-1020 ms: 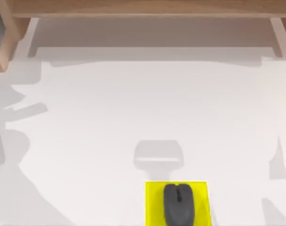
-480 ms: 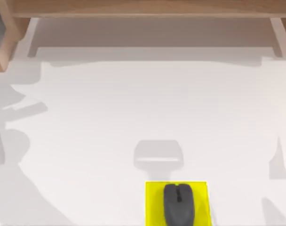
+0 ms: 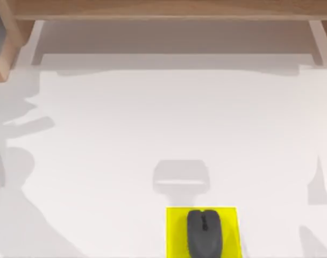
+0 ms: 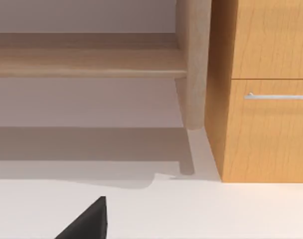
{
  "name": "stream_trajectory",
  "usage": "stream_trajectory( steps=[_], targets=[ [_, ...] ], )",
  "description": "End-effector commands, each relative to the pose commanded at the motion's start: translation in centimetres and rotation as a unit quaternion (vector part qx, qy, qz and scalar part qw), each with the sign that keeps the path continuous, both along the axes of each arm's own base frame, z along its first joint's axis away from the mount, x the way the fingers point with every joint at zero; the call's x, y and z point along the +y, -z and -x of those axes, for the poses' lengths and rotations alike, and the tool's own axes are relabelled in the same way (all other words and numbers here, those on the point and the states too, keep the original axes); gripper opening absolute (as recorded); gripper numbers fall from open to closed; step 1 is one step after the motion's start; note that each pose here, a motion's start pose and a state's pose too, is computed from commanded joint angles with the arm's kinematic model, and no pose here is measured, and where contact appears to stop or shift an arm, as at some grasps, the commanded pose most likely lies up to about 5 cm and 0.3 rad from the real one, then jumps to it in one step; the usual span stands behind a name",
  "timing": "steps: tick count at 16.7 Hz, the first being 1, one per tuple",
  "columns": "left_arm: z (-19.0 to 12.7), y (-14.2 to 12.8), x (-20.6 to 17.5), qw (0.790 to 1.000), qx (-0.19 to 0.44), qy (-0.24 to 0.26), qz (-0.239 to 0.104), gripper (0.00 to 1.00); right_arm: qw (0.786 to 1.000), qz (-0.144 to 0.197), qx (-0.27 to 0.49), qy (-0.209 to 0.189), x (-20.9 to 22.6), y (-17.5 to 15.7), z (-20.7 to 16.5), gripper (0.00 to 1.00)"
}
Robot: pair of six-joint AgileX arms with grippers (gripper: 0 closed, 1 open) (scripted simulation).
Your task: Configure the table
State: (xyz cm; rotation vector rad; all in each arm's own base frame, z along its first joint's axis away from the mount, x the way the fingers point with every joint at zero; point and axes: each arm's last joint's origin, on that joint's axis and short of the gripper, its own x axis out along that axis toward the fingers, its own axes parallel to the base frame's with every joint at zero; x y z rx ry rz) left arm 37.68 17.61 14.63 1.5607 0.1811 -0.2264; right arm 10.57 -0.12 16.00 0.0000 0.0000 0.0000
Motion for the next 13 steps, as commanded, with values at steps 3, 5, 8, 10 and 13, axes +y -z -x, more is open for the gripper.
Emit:
stream_trajectory(
  steps=[3, 5, 8, 10, 13],
  targets=[
    [0.0, 0.0, 0.0, 1.000, 0.000, 0.000, 0.000, 1.00, 1.000, 0.000, 0.000, 0.000, 0.0, 0.0, 0.0, 1.00],
    [0.0, 0.0, 0.0, 1.000, 0.000, 0.000, 0.000, 1.00, 1.000, 0.000, 0.000, 0.000, 0.0, 0.0, 0.0, 1.00],
    [0.4, -0.3, 0.1, 1.000, -0.004, -0.001, -0.002, 1.00, 1.000, 0.000, 0.000, 0.000, 0.0, 0.0, 0.0, 1.00],
    [1.5, -0.7, 0.1, 1.000, -0.008, -0.001, -0.003, 1.00, 1.000, 0.000, 0.000, 0.000, 0.0, 0.0, 0.0, 1.00],
    [3.4, -0.7, 0.2, 1.000, -0.009, -0.001, -0.004, 1.00, 1.000, 0.000, 0.000, 0.000, 0.0, 0.0, 0.0, 1.00]
  ],
)
